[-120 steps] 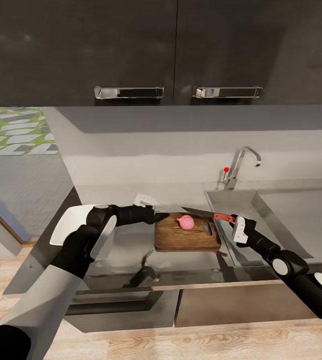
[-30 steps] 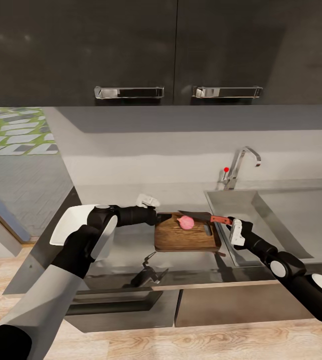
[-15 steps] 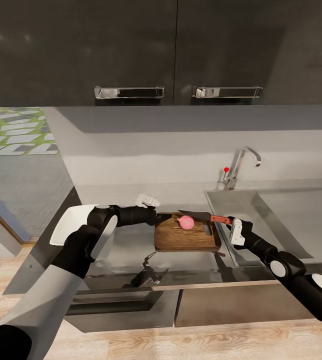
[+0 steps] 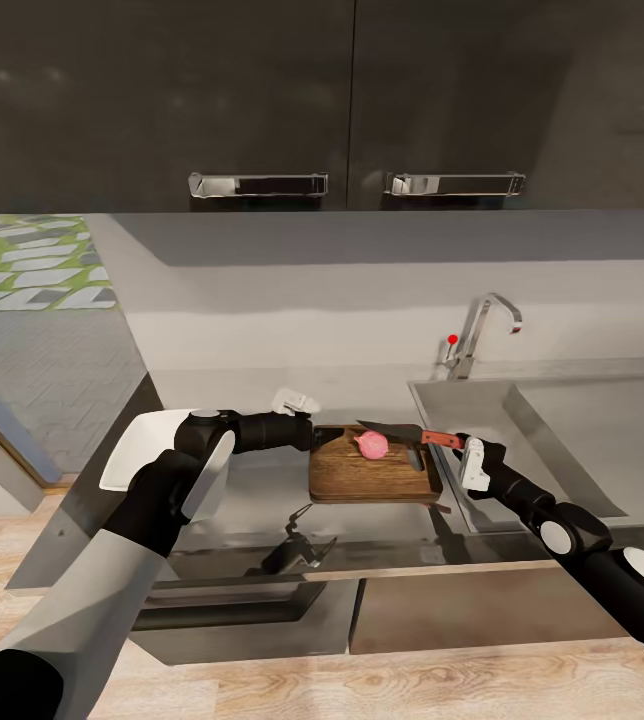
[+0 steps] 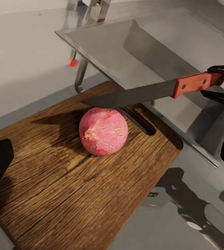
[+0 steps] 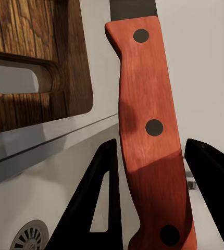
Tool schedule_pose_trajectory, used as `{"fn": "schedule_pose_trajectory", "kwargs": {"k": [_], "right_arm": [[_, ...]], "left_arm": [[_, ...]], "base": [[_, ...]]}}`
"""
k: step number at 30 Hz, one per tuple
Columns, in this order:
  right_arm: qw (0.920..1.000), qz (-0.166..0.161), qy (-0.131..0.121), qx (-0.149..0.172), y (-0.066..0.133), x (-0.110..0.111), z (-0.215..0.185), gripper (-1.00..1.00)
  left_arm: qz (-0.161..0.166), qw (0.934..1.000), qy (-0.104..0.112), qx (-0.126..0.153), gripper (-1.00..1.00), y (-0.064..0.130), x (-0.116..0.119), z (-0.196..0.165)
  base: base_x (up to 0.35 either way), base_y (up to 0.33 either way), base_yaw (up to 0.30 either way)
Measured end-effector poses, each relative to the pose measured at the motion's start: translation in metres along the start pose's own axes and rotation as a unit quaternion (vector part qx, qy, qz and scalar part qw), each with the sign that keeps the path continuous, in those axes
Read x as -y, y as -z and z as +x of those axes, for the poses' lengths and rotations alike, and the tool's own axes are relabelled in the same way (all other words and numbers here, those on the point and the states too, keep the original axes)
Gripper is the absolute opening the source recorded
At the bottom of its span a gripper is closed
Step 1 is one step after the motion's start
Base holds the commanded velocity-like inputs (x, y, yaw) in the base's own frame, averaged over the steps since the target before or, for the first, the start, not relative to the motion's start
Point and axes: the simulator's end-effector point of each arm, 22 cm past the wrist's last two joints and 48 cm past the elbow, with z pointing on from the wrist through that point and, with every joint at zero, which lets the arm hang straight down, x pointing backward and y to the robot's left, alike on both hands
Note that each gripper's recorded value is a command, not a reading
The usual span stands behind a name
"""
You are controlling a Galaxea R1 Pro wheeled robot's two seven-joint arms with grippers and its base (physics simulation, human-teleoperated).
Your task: In the kitchen, take the Vidalia onion out of the sink, dice it on the chopping board with the paring knife, put the diced onion into the bowl on the countertop, then place both the paring knife and the chopping board into the sink.
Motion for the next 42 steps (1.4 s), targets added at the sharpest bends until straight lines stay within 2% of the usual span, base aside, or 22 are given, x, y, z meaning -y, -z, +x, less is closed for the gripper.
{"fn": "schedule_pose_trajectory", "kwargs": {"k": [15, 23, 35, 39, 42], "right_arm": [[1.0000, -0.002, 0.006, 0.000, 0.000, -0.002, -0.001, -1.00], [0.9990, -0.007, 0.044, -0.004, 0.000, -0.005, 0.002, -1.00], [0.9993, 0.001, 0.037, -0.007, 0.000, 0.002, 0.005, -1.00], [0.9993, 0.017, 0.029, -0.018, 0.003, 0.018, 0.016, -1.00], [0.9990, 0.034, 0.008, -0.027, 0.005, 0.033, 0.027, -1.00]], "left_arm": [[0.000, 1.0000, 0.000, 0.000, 1.00, 0.000, 0.000, 0.000], [0.000, 1.0000, 0.000, 0.000, 1.00, 0.000, 0.000, 0.000], [0.000, 1.0000, 0.000, 0.000, 1.00, 0.000, 0.000, 0.000], [0.000, 1.0000, 0.000, 0.000, 1.00, 0.000, 0.000, 0.000], [0.000, 1.0000, 0.000, 0.000, 1.00, 0.000, 0.000, 0.000]], "base": [[0.000, 0.000, 0.000], [0.000, 0.000, 0.000], [0.000, 0.000, 0.000], [0.000, 0.000, 0.000], [0.000, 0.000, 0.000]]}}
